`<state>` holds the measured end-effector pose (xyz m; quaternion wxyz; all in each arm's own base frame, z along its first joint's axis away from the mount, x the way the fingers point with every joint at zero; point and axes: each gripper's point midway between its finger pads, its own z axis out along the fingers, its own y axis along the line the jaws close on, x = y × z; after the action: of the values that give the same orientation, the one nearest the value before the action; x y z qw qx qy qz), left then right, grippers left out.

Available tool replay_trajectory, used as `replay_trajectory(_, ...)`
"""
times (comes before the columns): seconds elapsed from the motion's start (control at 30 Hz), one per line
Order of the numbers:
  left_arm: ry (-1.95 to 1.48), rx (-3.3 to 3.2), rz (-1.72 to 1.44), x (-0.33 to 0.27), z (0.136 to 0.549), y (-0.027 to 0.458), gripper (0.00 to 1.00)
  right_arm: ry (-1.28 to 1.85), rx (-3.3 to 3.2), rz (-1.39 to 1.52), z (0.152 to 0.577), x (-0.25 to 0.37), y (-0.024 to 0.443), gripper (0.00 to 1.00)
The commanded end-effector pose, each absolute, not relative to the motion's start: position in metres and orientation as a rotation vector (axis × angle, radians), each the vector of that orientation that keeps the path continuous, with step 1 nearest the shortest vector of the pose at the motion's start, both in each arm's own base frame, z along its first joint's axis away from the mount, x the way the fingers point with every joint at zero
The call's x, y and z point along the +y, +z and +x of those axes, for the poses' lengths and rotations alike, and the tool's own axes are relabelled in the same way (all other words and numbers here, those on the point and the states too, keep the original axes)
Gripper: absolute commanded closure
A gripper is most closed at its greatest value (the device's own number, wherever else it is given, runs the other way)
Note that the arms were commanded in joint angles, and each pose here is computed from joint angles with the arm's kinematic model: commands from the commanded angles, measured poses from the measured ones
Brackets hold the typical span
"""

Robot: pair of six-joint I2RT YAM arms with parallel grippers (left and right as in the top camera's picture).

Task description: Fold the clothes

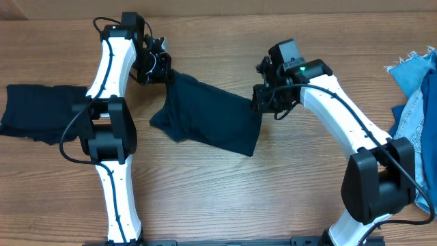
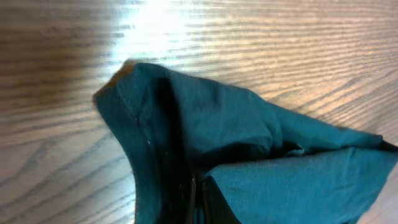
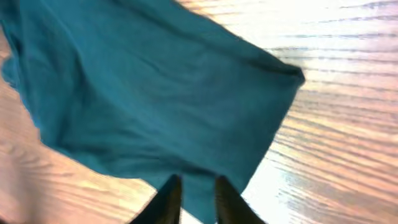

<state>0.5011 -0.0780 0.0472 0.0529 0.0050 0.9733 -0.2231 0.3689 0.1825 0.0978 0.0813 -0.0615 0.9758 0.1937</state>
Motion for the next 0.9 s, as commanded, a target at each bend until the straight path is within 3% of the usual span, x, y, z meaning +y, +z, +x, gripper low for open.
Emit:
replay_trajectory(0.0, -0.649, 2.901, 0.028, -0.074, 0.514, 0.059, 0.96, 0.685, 2.943, -0.246, 0.352, 0.192, 0.072, 0.87)
replay_trajectory(0.23, -0.663, 2.905, 0.017, -0.075, 0.513, 0.060, 0.96, 0.764, 2.763, -0.431, 0.354, 0.203, 0.032, 0.95)
replay_trajectory(0.5, -0.664, 2.916, 0.014, -0.075, 0.510, 0.059, 0.96, 0.505, 2.887, -0.127, 0.359, 0.168, -0.031, 0.95)
replay_trajectory(0.67, -0.627, 2.805, 0.028, -0.066, 0.537, 0.064, 0.96, 0.360, 2.961, -0.075, 0.349, 0.148, -0.044, 0.96)
replay_trajectory(0.77, -0.563, 2.685, 0.023, -0.043, 0.567, 0.073, 0.90, 0.307, 2.985, -0.068, 0.344, 0.141, -0.047, 0.96)
replay_trajectory(0.83, -0.504, 2.686, -0.007, -0.028, 0.569, 0.071, 0.72, 0.293, 2.993, -0.066, 0.342, 0.139, -0.047, 0.96)
replay_trajectory(0.87, -0.465, 2.700, -0.034, -0.017, 0.568, 0.068, 0.67, 0.281, 2.998, -0.064, 0.341, 0.138, -0.048, 0.95)
